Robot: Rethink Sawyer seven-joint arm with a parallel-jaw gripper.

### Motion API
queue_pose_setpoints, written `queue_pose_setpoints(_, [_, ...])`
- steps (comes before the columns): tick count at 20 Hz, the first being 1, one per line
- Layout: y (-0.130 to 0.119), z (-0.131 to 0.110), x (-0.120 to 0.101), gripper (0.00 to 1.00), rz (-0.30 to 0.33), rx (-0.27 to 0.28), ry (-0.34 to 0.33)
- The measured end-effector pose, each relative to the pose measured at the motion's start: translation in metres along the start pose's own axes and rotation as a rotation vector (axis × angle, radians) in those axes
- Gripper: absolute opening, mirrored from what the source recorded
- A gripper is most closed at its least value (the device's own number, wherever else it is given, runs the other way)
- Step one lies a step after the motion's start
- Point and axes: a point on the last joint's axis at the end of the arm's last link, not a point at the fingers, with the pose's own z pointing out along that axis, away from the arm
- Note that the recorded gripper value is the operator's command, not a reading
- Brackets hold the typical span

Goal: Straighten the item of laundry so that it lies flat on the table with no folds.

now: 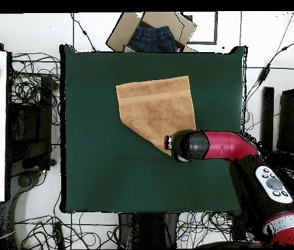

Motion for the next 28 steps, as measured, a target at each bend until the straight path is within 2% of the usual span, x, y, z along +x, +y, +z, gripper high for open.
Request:
queue_pose_setpoints(6, [-0.041,0.014,0.016,1.0,0.058,-0.012,0.013])
queue_pose_setpoints(10, [-0.06,0.027,0.031,1.0,0.088,-0.029,0.031])
queue_pose_setpoints(14, [-0.066,0.042,0.043,1.0,0.088,-0.039,0.05])
queue_pose_setpoints(19, [-0.058,0.058,0.052,1.0,0.07,-0.056,0.072])
queue_pose_setpoints(28, [-0.058,0.058,0.051,1.0,0.064,-0.052,0.07])
